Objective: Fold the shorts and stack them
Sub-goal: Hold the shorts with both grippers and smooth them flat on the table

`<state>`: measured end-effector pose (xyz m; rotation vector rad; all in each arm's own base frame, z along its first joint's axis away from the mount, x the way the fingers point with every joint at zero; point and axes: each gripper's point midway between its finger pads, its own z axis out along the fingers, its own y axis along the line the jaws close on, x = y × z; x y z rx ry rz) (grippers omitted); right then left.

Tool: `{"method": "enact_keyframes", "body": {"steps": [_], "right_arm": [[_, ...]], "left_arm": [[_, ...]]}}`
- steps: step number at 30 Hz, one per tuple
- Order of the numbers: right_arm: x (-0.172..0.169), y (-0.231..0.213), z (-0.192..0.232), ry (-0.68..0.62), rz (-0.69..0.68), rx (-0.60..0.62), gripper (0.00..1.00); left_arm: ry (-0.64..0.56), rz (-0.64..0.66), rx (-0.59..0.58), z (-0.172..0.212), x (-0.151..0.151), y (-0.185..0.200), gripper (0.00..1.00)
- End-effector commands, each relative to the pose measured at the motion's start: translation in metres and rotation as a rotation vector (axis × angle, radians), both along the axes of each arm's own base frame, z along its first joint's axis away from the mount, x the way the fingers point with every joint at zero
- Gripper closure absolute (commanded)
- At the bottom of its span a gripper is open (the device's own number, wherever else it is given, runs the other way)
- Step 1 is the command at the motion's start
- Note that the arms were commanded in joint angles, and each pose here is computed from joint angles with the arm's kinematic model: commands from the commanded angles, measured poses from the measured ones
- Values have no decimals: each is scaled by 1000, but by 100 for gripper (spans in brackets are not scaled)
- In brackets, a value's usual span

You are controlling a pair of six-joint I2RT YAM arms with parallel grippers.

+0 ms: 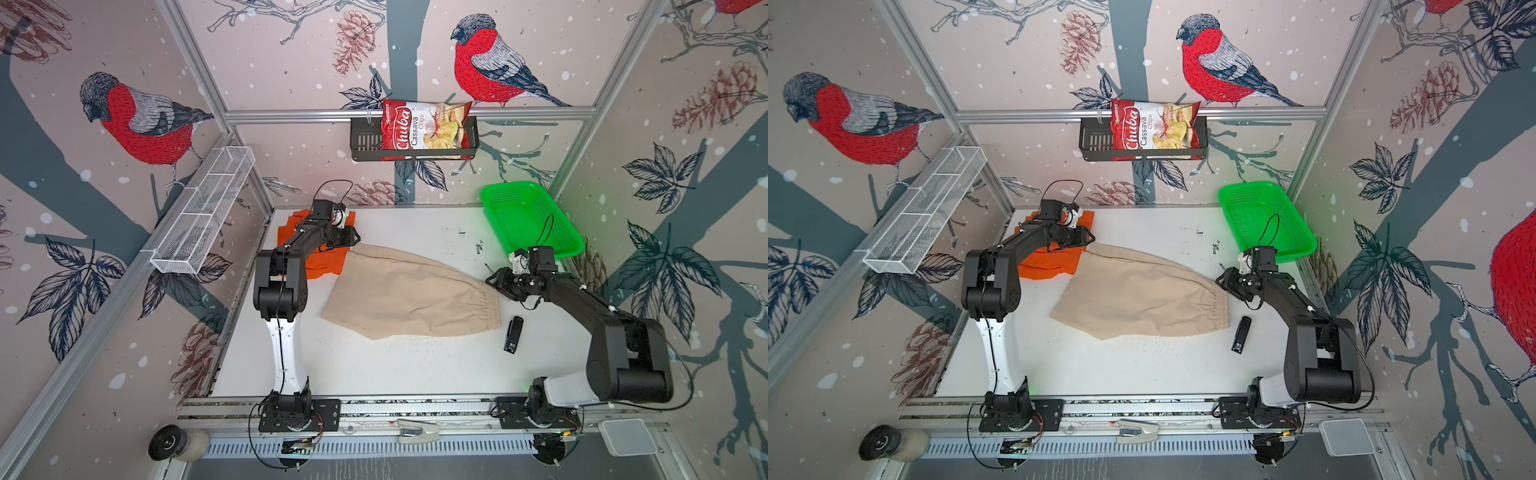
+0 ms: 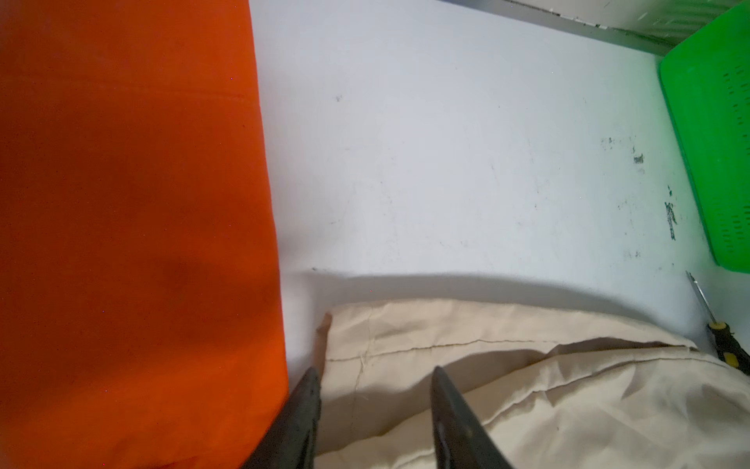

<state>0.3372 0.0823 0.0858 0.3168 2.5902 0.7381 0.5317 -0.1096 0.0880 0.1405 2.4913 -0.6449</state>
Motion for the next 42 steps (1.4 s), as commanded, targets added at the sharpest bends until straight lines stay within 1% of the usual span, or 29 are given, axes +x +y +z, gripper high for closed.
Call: {"method": "enact_keyframes", "body": {"steps": [1, 5, 8, 12, 17, 22, 24, 25, 28, 30, 32, 39, 42], "right_arm": [[3, 1, 6, -9, -15, -47, 47], [4, 10, 5, -13, 5, -45, 47], [2, 11, -1, 1, 10, -43, 46], [-1, 12, -6, 13, 14, -44, 46], [-3, 12, -7, 13, 16, -40, 46], [-4, 10, -7, 12, 12, -37, 46], [-4, 11, -7, 13, 12, -32, 46], [-5, 10, -9, 15, 11, -31, 46], [-7, 9, -14, 27, 6, -26, 46], [-10, 5, -23, 54, -8, -28, 46], [-14, 2, -33, 91, -18, -43, 47], [-26, 0, -64, 175, -13, -71, 47], [-32, -3, -79, 223, -17, -101, 47]], "left_arm": [[-20, 17, 13, 7, -3, 6, 46], [6, 4, 36, -2, -28, 13, 45], [38, -15, 55, -15, -40, 16, 45], [56, -43, 45, -26, -41, 12, 45], [64, -36, 35, -37, -32, 11, 48], [58, -27, 42, -42, -26, 12, 48], [54, -30, 34, -41, -25, 11, 51], [51, -34, 25, -41, -25, 10, 56], [33, -41, 5, -35, -23, 7, 73], [20, -43, -1, -30, -22, 6, 89], [3, -49, -5, -23, -21, 4, 99], [-42, -67, -14, 6, -24, 2, 100], [-75, -77, -20, 22, -25, 0, 100]]}}
